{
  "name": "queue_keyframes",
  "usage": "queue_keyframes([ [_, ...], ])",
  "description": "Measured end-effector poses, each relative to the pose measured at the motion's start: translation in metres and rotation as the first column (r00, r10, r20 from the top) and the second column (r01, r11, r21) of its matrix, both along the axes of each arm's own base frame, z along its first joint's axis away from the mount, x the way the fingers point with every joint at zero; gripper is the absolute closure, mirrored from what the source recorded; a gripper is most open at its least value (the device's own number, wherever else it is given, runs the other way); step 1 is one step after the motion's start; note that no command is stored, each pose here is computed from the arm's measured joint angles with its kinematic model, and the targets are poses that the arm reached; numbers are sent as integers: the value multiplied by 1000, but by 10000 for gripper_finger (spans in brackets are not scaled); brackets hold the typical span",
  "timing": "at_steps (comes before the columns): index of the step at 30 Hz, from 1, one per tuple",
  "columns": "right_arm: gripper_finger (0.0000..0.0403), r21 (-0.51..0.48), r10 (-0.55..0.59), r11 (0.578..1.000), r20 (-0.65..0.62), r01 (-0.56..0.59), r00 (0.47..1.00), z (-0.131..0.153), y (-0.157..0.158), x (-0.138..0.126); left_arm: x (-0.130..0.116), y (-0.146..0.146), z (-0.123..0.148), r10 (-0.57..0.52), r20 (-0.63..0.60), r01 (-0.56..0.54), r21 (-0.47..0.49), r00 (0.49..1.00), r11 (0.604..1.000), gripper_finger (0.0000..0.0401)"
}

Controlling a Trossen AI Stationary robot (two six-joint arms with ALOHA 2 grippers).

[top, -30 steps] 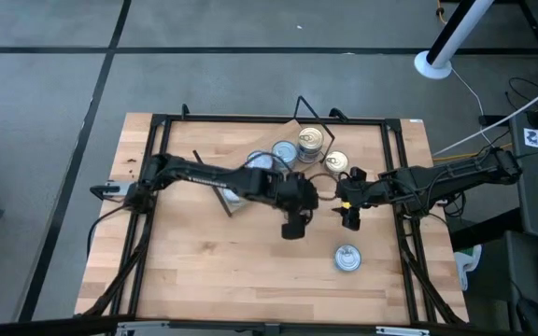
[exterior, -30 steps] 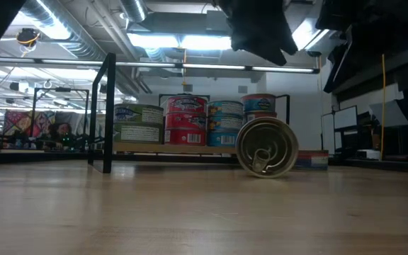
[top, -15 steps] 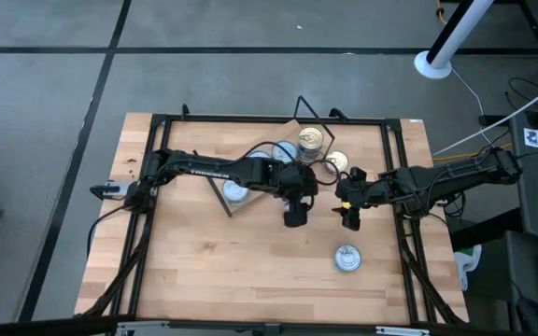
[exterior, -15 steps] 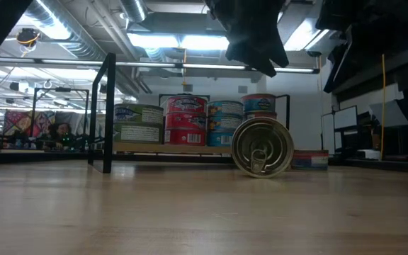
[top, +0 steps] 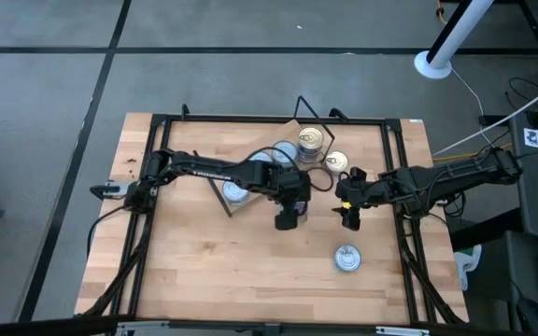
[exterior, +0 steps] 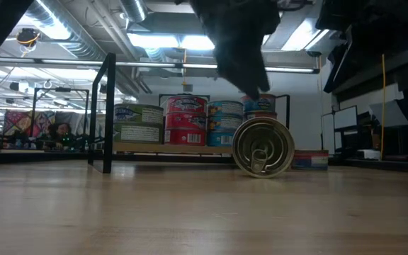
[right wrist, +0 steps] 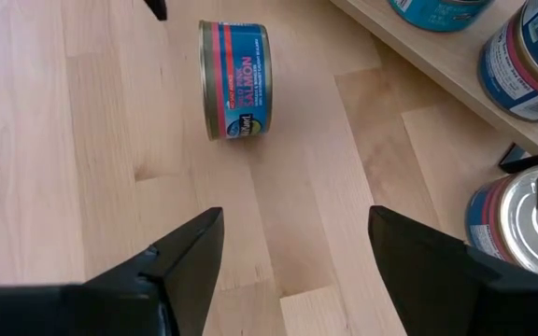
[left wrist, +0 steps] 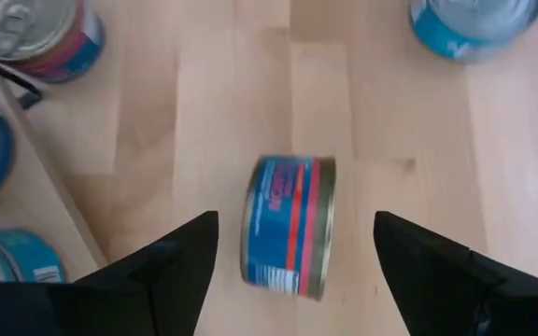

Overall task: Stack canned seafood by type on shelf
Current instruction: Stack the blue pink tuna can on top of the blue pink tuna cans on the shelf

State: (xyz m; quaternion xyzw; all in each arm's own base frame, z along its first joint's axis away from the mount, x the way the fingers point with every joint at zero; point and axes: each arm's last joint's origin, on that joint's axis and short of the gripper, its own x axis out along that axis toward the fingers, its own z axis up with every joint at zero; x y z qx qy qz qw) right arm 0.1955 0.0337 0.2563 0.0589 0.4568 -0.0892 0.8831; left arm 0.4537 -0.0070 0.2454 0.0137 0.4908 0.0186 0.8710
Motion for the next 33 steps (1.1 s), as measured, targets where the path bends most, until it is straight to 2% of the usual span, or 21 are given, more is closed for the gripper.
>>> queue_keyframes([
  [9, 137, 0, 0, 1000, 0, 0, 1000, 0, 0, 0, -4, 0, -22, -40, -46, 41, 21, 998, 999, 119],
  [18, 137, 0, 0, 1000, 0, 0, 1000, 0, 0, 0, -4, 1, -39, -57, -23, 58, 32, 998, 998, 119],
  [26, 137, 0, 0, 1000, 0, 0, 1000, 0, 0, 0, -4, 11, -45, -33, -24, 33, 30, 999, 999, 119],
  [33, 137, 0, 0, 1000, -1, 0, 1000, 0, 0, 0, -1, 13, -55, -56, -39, 55, -36, 998, 998, 119],
])
